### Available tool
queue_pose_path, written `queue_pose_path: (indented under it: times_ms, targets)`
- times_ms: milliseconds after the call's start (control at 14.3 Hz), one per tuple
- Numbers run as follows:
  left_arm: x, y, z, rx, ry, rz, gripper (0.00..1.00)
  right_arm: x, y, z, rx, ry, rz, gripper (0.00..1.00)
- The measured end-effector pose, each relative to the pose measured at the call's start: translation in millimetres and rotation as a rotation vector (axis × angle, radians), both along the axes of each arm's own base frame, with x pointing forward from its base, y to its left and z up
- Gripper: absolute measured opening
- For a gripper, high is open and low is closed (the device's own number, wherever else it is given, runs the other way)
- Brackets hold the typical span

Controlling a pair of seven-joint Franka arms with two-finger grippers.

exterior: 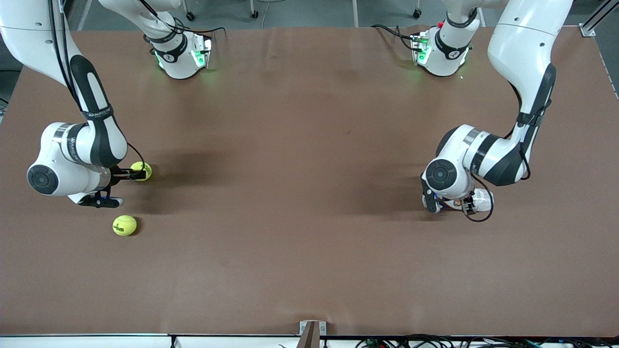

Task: Insert tennis ball vertically with right arm
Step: 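Grasp the tube with the left gripper while the right gripper grasps a ball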

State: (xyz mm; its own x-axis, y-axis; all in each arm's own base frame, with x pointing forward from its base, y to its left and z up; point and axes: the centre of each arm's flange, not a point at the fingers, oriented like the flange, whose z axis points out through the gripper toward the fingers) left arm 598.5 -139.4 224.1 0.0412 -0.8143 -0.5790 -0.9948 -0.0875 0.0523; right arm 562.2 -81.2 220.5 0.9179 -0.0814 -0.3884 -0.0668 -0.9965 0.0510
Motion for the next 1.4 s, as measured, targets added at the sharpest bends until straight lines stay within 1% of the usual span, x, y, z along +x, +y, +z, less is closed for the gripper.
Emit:
queue_pose_path:
  times_ms: [280,560,980,1120,1401]
  targets:
    - [-2,-4,-21,0.002,0.014,-0.032,1.00,-1,0,-6,0.000,0.011,0.000,1.00]
    - [-8,-25,-32,0.027,0.021,-0.100,1.00,-4,0,-15,0.001,0.028,0.000,1.00]
    - [-8,-27,-45,0.016,0.019,-0.120,1.00,-7,0,-27,0.001,0.051,0.000,1.00]
    - [-7,-25,-51,0.028,0.016,-0.143,1.00,-8,0,-29,0.001,0.055,0.000,0.98]
    - [-7,-21,-62,0.025,0.021,-0.151,1.00,-9,0,-34,0.001,0.063,0.000,0.96]
